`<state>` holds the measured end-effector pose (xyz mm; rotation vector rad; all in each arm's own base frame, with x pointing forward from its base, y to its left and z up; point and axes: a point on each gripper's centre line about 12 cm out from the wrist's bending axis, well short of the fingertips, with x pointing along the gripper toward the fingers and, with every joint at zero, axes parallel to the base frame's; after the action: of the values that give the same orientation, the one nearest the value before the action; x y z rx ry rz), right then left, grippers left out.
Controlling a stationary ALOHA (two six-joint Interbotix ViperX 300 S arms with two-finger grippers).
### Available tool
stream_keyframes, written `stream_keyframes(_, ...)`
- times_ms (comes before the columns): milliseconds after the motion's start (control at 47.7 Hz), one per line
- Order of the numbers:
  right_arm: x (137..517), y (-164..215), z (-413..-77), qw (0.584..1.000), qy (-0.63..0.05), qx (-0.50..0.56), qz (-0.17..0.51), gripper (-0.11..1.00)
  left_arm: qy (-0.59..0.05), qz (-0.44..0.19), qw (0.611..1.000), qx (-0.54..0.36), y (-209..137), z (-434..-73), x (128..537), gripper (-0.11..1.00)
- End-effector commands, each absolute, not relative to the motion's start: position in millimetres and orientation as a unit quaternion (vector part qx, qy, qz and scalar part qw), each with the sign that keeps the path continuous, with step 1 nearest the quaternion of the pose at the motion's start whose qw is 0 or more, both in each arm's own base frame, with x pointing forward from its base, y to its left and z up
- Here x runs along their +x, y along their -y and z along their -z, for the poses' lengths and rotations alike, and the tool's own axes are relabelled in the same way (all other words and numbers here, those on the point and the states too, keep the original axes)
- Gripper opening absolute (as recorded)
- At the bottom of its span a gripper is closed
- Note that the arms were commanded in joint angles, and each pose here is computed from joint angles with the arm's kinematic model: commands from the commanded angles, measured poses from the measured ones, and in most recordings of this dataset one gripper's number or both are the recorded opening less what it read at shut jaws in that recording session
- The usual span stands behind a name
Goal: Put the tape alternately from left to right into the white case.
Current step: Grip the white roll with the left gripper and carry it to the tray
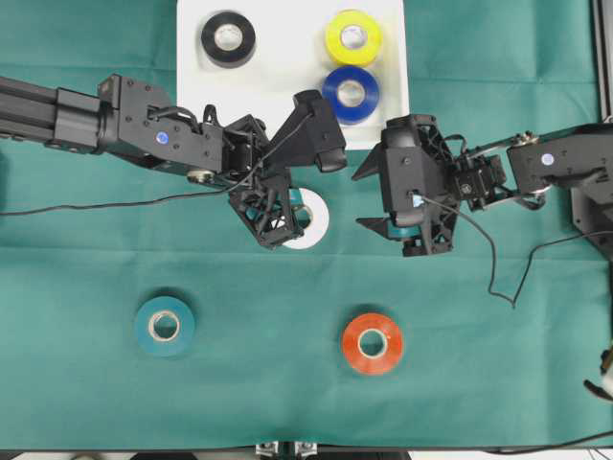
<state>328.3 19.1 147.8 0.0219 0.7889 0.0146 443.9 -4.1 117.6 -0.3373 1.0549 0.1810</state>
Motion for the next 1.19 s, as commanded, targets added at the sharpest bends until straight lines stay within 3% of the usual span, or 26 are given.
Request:
stream_keyframes(0, 331.0, -19.7, -158.4, 0.930, -0.366, 0.013, -0.009, 0.75, -0.463, -0.079, 0.867, -0.165, 4.8, -158.8, 446.6, -0.03)
stream_keyframes(440, 331.0, -20.2, -158.4, 0.930, -0.366, 0.013, -0.010, 0.75, -0.465, -0.096, 0.864, -0.169, -13.9, -199.3, 417.9, -0.03)
stream_keyframes(733, 331.4, -20.3, -158.9, 0.931, -0.366, 0.013, -0.010, 0.75, -0.469, -0.111, 0.859, -0.174, -28.7, -198.1, 407.4, -0.03)
stream_keyframes(1173, 331.0, -20.2, -158.4, 0.930, -0.366, 0.013, -0.010, 0.75, -0.473, -0.170, 0.843, -0.191, -90.0, -183.5, 382.0, -0.03)
